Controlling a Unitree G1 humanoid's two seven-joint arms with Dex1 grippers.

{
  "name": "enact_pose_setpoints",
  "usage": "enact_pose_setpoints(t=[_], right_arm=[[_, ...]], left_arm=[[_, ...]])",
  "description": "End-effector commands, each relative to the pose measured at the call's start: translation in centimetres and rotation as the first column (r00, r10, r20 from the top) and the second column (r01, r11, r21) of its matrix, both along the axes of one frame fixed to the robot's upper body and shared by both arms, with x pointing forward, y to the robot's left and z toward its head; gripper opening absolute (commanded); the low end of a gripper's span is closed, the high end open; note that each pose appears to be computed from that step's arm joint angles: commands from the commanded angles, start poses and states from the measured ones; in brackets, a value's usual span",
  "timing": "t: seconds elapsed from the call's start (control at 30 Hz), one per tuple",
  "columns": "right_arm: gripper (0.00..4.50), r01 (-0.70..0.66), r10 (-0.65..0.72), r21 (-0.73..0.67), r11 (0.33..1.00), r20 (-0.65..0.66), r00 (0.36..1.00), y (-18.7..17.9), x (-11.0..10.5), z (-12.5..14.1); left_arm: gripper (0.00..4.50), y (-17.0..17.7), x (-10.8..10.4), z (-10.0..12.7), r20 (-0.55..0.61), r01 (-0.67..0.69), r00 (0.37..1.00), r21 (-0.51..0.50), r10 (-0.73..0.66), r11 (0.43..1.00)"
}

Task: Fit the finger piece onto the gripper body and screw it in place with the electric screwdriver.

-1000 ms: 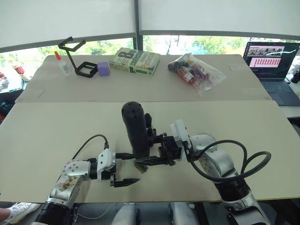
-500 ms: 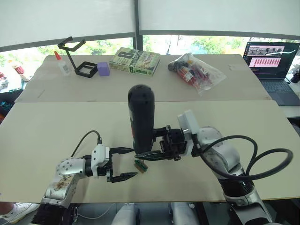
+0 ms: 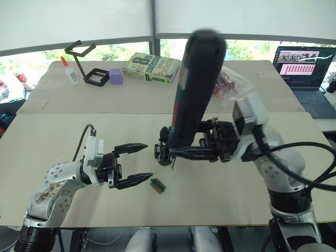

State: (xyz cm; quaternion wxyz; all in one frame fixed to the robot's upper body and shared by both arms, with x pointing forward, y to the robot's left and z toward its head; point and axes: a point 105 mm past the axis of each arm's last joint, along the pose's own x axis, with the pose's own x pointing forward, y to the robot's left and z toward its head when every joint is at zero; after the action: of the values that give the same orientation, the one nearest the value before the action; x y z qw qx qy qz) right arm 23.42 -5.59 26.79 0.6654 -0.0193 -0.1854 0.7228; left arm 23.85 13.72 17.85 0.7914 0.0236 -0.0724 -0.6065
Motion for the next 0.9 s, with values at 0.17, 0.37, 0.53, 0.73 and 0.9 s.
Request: enact_pose_setpoints(t=[0.17,0.37,0.53,0.73,0.9], right_arm=[[1.92,-0.004,0.000,0.039,0.999,0.102,0.995,-1.3,-0.8,3.4],[1.92,0.007,-0.014,0.045,0.999,0.148,0.989,-1.7,-0.2,4.5],[1.92,-0.001,-0.009,0.049,0.999,0.190,0.982,-1.6,0.7,5.2],[1.92,-0.020,0.004,0.066,0.998,0.227,0.974,-0.8,1.9,5.7],[1.92,-0.040,0.019,0.081,0.996,0.249,0.968,0.1,2.6,6.0]], left_arm=[[4.50,0.2,0.5,2.3,0.059,-0.029,0.998,-0.054,0.033,0.998],[4.50,0.6,1.0,2.2,0.061,-0.065,0.996,-0.054,0.068,0.996],[4.50,1.2,1.6,2.1,0.069,-0.118,0.990,-0.067,0.122,0.991],[4.50,1.9,1.9,1.7,0.078,-0.168,0.982,-0.069,0.173,0.983],[4.50,2.2,1.9,1.5,0.077,-0.193,0.977,-0.071,0.198,0.979]])
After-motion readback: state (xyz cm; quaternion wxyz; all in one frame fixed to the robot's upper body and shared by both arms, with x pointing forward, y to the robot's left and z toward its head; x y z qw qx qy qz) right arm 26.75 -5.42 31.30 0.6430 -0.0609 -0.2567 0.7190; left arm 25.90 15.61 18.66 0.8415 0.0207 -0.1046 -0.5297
